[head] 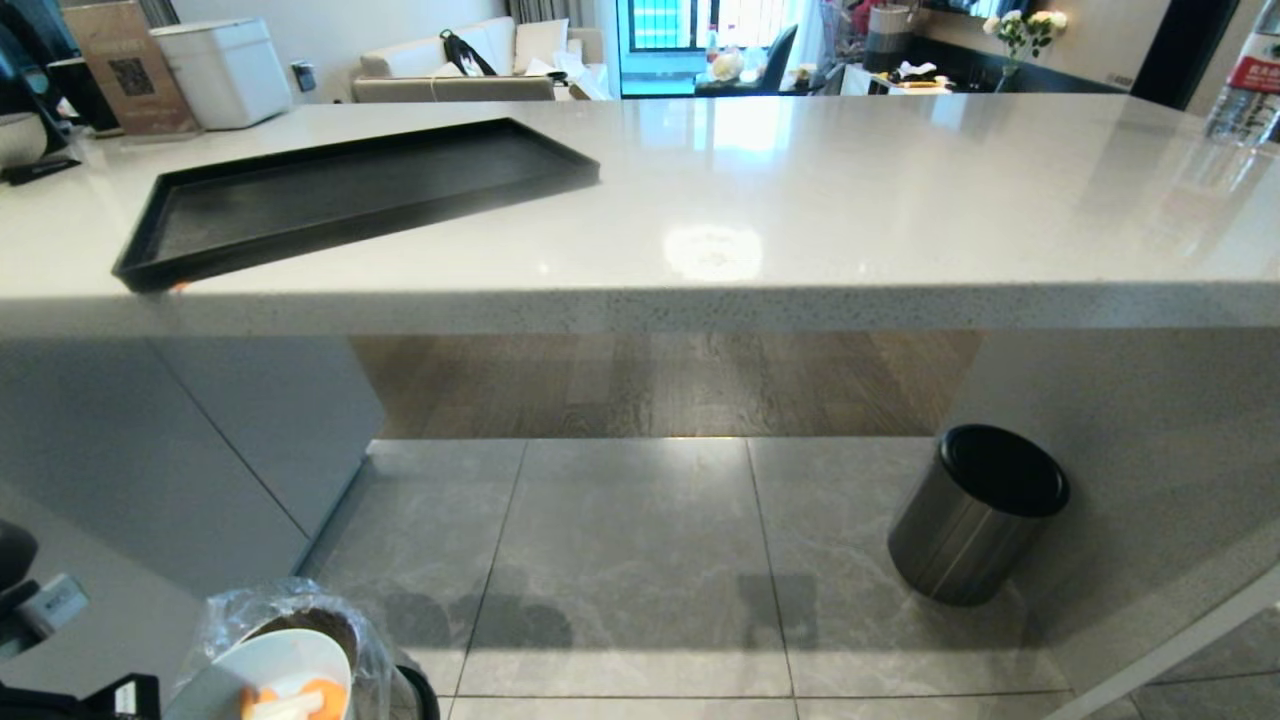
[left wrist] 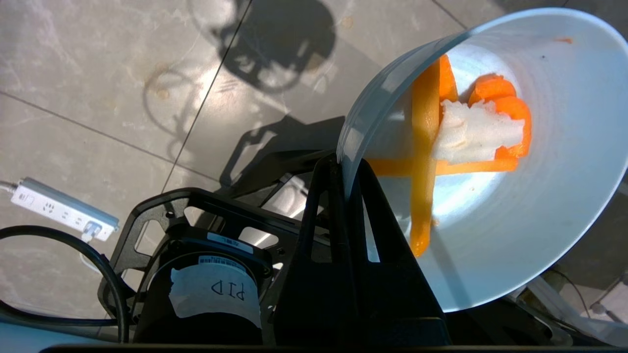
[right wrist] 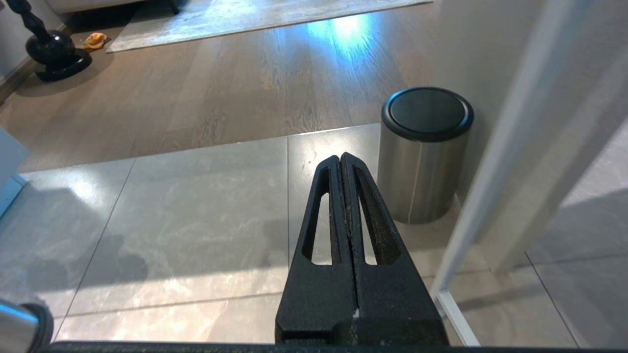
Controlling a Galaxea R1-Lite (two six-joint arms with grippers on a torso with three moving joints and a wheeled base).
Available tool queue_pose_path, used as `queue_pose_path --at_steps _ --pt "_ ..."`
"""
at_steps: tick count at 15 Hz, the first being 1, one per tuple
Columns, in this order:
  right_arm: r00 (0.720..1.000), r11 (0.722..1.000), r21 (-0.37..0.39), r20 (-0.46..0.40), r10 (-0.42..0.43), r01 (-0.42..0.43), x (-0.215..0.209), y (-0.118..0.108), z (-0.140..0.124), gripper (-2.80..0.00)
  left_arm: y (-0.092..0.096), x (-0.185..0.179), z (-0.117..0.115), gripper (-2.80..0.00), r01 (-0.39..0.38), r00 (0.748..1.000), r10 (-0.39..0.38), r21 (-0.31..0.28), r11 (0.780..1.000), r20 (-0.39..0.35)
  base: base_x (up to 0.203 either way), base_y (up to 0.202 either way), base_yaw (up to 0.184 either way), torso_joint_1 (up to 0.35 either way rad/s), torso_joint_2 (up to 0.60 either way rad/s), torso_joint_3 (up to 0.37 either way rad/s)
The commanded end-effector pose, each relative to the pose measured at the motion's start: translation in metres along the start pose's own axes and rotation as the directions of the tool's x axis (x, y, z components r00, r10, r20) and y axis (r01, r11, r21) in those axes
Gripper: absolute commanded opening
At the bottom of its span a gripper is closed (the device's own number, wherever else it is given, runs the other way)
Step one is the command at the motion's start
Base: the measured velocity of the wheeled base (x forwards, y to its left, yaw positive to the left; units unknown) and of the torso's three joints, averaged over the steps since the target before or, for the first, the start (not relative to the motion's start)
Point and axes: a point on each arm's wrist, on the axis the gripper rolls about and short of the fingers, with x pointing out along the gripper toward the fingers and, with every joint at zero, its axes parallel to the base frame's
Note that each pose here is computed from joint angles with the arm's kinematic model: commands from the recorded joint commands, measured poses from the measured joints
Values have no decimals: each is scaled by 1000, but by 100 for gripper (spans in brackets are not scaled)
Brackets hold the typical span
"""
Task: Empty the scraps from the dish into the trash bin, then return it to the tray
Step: Move the bowl over the trash can
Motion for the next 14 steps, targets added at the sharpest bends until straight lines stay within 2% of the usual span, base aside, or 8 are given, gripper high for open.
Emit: queue_pose_path --at_steps 1,8,14 --pt "1000 1000 1 0 0 0 0 0 0 -280 0 0 0 -280 -1 1000 1 -3 1000 -4 -196 0 0 -2 4 2" --pt "1000 1000 1 0 0 0 0 0 0 -280 0 0 0 -280 0 1000 0 -6 1000 -4 -183 0 0 2 2 2" --pt "1000 1000 1 0 0 0 0 0 0 -280 0 0 1 -280 3 1000 -3 -2 1000 0 0 0 0 0 0 0"
